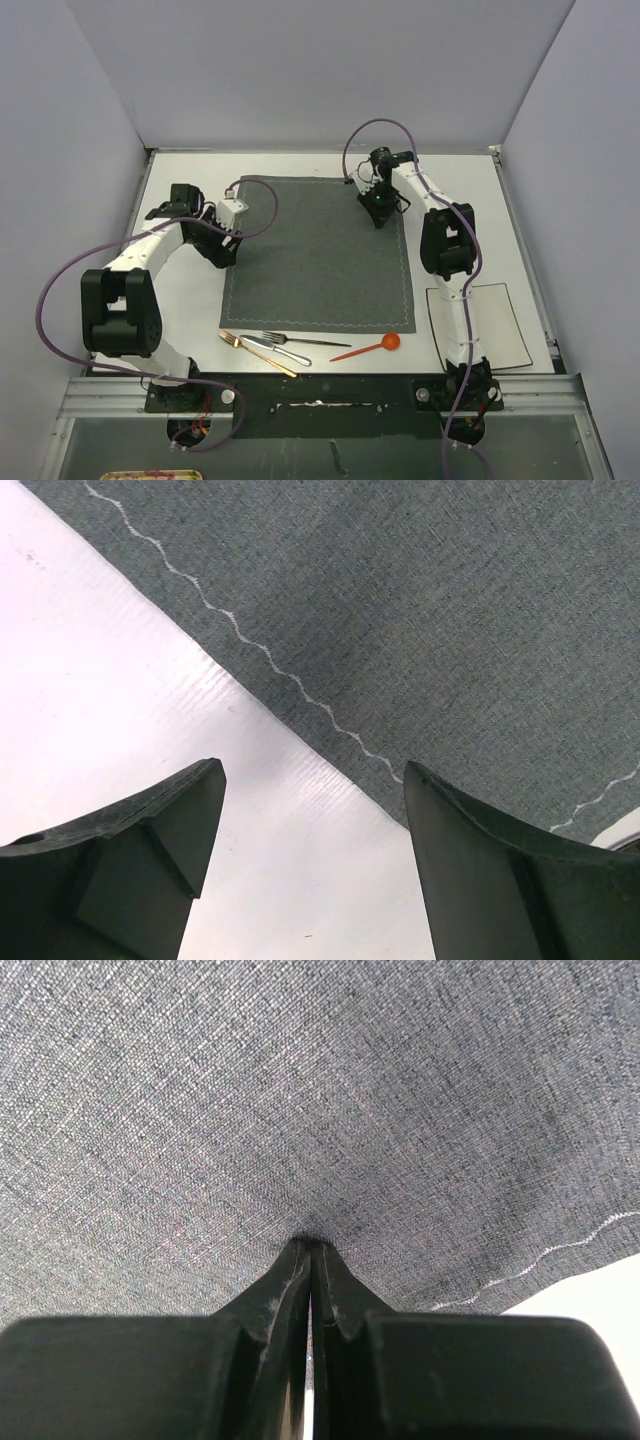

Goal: Set the dinner table for one person
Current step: Flatten out the napkin at the center of the board.

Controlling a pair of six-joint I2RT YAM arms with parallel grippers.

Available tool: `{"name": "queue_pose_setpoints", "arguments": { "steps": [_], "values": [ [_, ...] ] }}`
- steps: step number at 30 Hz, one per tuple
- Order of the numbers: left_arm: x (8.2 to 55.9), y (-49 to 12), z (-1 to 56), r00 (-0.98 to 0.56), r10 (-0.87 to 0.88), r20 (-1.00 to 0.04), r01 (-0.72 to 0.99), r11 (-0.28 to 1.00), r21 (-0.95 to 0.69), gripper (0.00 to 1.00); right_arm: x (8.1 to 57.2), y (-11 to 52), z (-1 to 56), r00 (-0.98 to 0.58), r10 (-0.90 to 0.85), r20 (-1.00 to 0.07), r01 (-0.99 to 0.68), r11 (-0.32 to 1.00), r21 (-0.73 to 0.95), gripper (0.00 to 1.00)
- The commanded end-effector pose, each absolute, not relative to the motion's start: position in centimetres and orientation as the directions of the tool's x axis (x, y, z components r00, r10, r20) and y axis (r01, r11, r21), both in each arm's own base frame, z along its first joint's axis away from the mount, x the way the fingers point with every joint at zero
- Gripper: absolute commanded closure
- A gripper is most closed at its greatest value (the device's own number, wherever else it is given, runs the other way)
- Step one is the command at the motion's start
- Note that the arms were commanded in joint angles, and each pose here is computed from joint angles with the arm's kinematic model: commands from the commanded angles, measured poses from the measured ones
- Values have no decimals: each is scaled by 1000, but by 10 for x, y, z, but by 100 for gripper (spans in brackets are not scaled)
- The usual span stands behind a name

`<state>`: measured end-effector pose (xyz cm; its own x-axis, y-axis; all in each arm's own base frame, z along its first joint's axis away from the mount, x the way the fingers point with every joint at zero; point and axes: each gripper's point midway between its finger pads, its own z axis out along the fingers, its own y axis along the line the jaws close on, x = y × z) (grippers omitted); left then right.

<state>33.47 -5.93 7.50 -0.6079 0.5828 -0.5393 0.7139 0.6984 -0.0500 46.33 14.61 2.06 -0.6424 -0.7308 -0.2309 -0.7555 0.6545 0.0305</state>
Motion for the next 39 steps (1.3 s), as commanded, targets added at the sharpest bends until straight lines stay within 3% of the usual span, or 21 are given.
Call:
{"name": "queue_pose_setpoints", "arguments": {
  "steps": [1,19,28,39],
  "values": [
    [354,-54,99,-556,557,-617,688,725,34,29,477,154,27,-630,-729,-268,-757,654,2,100],
    [351,-51,94,-563,557,-610,684,728,33,29,480,156,36,-618,-734,-283,-761,648,-19,100],
    [364,-52,121,-533,506,-679,639,766,70,28,468,161,87,-597,-721,-352,-759,650,-45,100],
    [356,-81,164,-509,404,-760,669,741,-54,25,385,118,140,-633,-684,-363,-705,703,-96,95]
  ]
}}
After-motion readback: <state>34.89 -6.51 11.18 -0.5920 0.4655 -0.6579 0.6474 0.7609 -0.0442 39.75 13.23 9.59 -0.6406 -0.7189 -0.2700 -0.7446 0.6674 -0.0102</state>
